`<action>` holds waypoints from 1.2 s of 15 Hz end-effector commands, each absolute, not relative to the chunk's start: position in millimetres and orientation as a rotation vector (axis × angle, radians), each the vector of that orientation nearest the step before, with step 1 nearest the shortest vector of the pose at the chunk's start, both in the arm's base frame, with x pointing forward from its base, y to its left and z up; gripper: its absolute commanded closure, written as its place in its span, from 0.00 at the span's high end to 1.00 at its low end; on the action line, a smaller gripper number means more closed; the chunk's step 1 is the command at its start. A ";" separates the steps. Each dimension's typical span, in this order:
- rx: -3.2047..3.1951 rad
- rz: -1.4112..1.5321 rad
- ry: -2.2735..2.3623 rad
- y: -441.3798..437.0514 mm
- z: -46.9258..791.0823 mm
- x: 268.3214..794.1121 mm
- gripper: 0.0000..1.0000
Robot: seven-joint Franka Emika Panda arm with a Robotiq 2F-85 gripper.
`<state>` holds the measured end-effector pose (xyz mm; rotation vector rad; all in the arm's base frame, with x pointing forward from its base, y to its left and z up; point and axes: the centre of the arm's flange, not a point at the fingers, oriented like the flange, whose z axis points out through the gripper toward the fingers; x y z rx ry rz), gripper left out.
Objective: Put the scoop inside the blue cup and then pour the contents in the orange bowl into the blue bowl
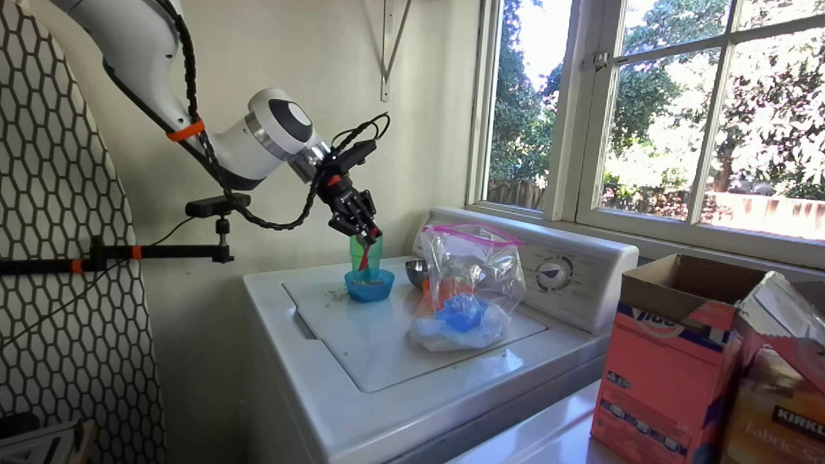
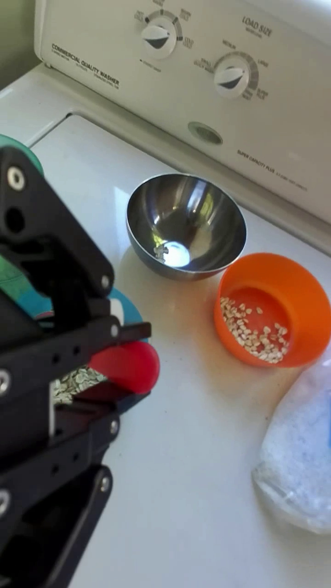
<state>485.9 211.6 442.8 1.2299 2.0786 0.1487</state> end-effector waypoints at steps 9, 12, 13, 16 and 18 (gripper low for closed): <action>1.334 0.266 1.913 197.6 463.0 492.3 0.06; 1.414 0.415 1.780 194.3 493.6 497.5 0.06; 1.428 0.468 1.740 195.8 502.4 498.5 0.06; 1.437 0.589 1.725 204.3 519.6 498.9 0.06; 1.390 0.641 1.794 218.5 521.2 499.0 0.06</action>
